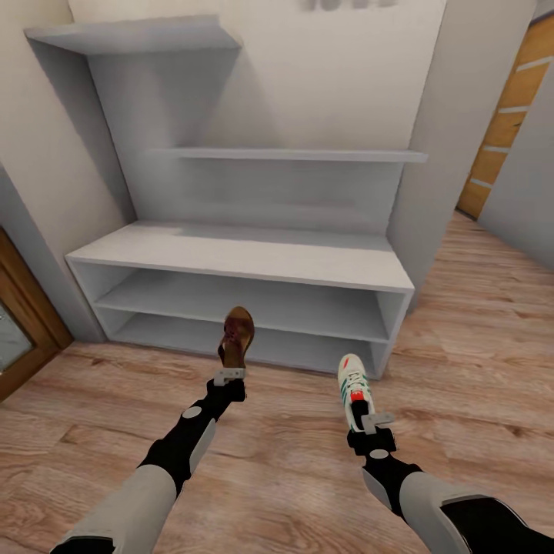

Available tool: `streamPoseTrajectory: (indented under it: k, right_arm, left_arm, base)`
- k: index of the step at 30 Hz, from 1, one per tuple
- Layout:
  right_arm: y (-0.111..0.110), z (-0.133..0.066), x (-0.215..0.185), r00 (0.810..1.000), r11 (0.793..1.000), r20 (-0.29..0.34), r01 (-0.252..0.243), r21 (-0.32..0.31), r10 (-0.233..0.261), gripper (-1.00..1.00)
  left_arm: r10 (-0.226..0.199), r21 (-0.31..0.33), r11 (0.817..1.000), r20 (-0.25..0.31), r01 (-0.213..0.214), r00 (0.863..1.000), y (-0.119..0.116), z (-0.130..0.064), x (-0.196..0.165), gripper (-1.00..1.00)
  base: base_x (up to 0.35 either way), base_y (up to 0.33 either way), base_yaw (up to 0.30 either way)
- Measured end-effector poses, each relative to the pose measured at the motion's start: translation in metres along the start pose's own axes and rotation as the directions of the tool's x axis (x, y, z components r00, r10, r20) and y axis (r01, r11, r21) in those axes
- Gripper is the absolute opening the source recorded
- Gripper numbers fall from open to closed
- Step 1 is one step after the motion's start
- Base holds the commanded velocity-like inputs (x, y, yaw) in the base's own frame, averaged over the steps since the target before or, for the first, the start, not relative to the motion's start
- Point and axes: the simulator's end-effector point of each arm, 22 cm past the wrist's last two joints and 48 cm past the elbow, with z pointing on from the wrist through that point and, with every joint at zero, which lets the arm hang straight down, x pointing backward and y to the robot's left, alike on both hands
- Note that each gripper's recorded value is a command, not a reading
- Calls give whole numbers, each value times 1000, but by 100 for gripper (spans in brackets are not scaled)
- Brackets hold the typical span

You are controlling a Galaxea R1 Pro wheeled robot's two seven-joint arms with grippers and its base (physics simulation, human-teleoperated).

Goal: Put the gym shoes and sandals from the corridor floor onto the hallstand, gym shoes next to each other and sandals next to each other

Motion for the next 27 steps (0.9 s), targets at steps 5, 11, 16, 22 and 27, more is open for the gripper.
streamPoseTrajectory:
  k: [5,11,16,22,27]
  right_arm:
    - [0,0,0,1000,1000,0,0,-1,0,-100]
    - [0,0,2,1000,1000,-4,0,-1,0,-100]
    - [1,-1,4,1000,1000,-10,2,-2,-2,-100]
    - [1,-1,5,1000,1000,-11,4,-2,-4,-100]
    - [1,-1,4,1000,1000,-9,3,-2,-3,-100]
  left_arm:
    - [1,0,1000,0,-1,1000,1,0,0,-100]
    - [1,0,1000,0,-1,1000,1,0,0,-100]
    - [1,0,1000,0,-1,1000,1,0,0,-100]
    - [2,0,1000,0,-2,1000,1,0,0,-100]
    - [3,0,1000,3,-3,1000,1,-1,-2,-100]
  base:
    - [0,319,-6]
    - [0,330,-1]
    - [0,328,-5]
    - [0,160,-153]
    - [0,20,-281]
